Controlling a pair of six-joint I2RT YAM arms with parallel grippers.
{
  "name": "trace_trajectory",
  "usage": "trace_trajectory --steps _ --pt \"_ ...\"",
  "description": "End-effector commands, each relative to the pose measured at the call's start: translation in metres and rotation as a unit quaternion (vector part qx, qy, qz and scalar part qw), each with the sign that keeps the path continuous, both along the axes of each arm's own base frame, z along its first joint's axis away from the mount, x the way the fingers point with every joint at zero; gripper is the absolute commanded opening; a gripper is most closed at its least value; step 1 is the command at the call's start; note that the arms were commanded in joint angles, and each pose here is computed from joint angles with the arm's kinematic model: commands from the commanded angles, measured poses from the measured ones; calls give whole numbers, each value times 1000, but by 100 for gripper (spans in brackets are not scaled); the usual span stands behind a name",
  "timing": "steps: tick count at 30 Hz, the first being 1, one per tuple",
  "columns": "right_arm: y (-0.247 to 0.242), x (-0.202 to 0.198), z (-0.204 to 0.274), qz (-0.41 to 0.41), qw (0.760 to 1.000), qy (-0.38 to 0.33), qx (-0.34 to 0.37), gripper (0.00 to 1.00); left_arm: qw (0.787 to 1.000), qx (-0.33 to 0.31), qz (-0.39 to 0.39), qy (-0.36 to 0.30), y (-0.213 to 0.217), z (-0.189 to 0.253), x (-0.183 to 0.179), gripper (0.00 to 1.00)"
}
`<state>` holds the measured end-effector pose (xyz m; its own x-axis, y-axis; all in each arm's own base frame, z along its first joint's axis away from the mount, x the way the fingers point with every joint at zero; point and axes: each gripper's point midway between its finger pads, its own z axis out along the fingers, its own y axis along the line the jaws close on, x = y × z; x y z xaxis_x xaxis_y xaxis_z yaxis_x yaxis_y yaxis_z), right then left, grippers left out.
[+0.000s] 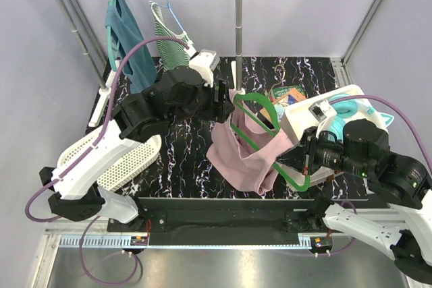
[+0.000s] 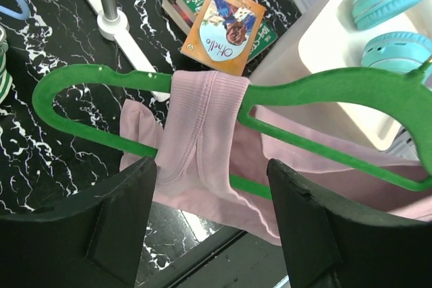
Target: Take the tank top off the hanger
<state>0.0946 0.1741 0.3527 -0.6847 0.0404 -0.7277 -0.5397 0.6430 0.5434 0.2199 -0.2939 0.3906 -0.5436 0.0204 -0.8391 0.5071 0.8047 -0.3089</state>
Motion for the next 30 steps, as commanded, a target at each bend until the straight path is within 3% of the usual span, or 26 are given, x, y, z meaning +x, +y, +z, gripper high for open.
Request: trace_trajectory --steps 1,5,8,13,14,18,20,30 --pt "11 -4 27 27 998 -23 44 0 1000 3 -5 -13 2 2 3 68" --pt "13 -11 30 42 998 -16 54 0 1000 13 1 -7 0 -6 13 63" --pt "11 -16 31 46 997 -13 59 0 1000 14 3 -3 0 -8 19 44" --pt "6 -21 32 38 997 -8 71 0 1000 17 -5 7 -1 -15 21 29" --pt "5 -22 32 36 997 -5 73 0 1000 16 -8 8 -1 -14 20 22" --pt "4 -22 32 32 997 -4 75 0 1000 12 -17 11 -5 -14 18 14" --pt "4 -22 30 32 997 -2 74 0 1000 9 -27 8 -7 -11 17 1" --pt "-3 -46 16 67 995 19 73 0 997 -25 69 8 50 4 42 0"
